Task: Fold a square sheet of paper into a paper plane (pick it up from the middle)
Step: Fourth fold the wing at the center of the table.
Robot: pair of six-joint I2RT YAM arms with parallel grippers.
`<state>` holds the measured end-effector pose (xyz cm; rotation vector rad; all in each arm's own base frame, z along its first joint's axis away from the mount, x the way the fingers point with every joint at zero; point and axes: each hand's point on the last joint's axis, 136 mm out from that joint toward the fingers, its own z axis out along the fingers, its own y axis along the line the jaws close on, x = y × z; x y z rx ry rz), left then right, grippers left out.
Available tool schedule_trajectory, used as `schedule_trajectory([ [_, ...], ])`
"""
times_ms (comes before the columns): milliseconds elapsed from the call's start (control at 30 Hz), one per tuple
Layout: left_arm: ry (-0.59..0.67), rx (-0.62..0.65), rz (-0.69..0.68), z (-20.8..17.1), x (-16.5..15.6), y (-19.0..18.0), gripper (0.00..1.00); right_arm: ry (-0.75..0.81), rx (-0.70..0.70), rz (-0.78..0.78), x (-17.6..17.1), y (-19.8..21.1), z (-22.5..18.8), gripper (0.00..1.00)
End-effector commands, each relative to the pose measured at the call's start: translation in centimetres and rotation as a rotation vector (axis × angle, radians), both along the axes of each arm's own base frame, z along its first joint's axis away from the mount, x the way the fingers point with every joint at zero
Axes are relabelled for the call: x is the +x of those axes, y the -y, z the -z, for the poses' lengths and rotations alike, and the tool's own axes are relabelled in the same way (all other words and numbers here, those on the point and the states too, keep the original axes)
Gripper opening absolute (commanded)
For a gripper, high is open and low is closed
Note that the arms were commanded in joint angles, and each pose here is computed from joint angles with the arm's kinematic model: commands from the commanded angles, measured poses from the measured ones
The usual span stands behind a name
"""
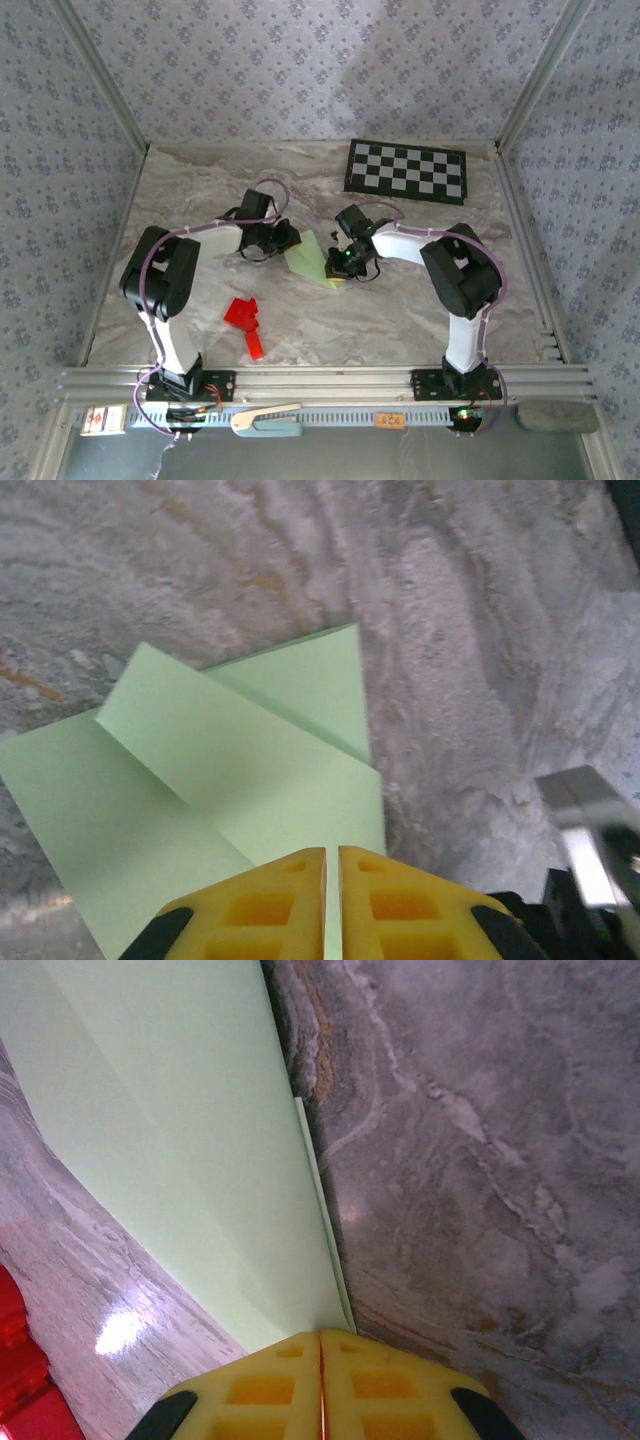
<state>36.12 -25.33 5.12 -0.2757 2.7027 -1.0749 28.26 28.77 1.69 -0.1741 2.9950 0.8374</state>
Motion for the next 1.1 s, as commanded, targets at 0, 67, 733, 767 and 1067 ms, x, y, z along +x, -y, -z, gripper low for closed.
schedule_trajectory([
  [0, 0.02, -0.045, 0.014, -0.6, 1.4, 1.2, 0.12, -0.082, -0.187, 0.062, -1.7, 3.9, 4.0, 0.09],
  [67, 0.023, -0.022, 0.0, 0.0, 1.6, 0.9, 0.11, -0.082, -0.178, 0.065, -1.6, 3.8, 3.9, 0.09],
  [733, -0.116, 0.228, 0.012, 5.7, -0.2, -2.4, 0.04, 0.156, 0.153, -0.036, 3.5, -3.1, -6.4, 0.15],
  [767, -0.12, 0.233, 0.014, 5.8, -0.2, -2.4, 0.04, 0.161, 0.147, -0.034, 3.9, -3.4, -6.2, 0.14],
  [1067, -0.141, 0.266, 0.009, 6.0, -0.8, -3.0, 0.04, 0.127, 0.111, -0.041, 5.5, -5.5, -3.0, 0.04],
])
